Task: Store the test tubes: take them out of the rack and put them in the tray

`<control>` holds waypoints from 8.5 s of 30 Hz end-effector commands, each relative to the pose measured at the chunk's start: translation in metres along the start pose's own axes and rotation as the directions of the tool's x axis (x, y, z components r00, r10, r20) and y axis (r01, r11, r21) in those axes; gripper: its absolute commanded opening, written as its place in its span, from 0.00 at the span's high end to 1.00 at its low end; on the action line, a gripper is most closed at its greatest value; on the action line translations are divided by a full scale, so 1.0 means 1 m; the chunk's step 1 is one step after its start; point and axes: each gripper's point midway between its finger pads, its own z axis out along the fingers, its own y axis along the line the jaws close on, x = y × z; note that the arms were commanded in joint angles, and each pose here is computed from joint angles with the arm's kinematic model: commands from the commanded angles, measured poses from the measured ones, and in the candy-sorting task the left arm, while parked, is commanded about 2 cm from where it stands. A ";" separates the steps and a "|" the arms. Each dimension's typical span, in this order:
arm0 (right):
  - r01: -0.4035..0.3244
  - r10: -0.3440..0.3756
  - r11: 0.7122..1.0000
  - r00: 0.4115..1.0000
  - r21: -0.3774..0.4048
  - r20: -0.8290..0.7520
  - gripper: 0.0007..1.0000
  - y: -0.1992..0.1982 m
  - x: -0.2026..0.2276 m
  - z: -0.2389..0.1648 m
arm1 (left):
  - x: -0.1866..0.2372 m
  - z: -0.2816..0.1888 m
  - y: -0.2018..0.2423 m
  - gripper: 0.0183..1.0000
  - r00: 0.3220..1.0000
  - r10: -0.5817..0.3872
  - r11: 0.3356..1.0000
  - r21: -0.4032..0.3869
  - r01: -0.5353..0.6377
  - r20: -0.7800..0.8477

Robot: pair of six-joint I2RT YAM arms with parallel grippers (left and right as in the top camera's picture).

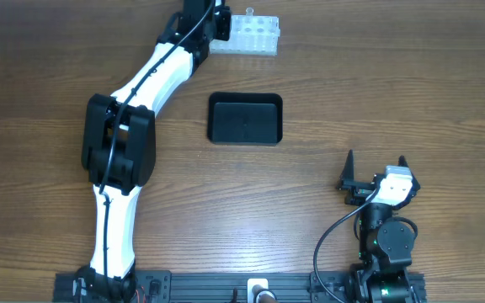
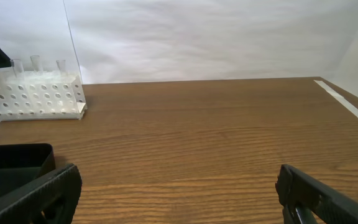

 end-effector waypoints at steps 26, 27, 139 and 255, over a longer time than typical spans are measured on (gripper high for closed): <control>0.004 -0.004 1.000 1.000 -0.011 -0.001 0.01 0.002 0.002 0.000 | -0.012 -0.001 -0.001 0.89 1.000 0.005 1.000 -0.004 -0.005 0.029; 0.004 -0.004 1.000 1.000 -0.011 -0.001 0.01 0.002 0.002 0.000 | -0.014 -0.003 -0.002 0.89 0.999 0.005 1.000 -0.003 -0.005 0.033; 0.004 -0.004 1.000 1.000 -0.011 -0.001 0.01 0.002 0.002 0.000 | -0.015 -0.156 -0.049 0.36 0.992 -0.112 0.990 -0.085 0.116 0.058; 0.004 -0.004 1.000 1.000 -0.011 -0.001 0.01 0.002 0.002 0.000 | 0.086 -0.184 -0.068 0.89 0.891 -0.254 0.966 -0.151 0.211 -0.377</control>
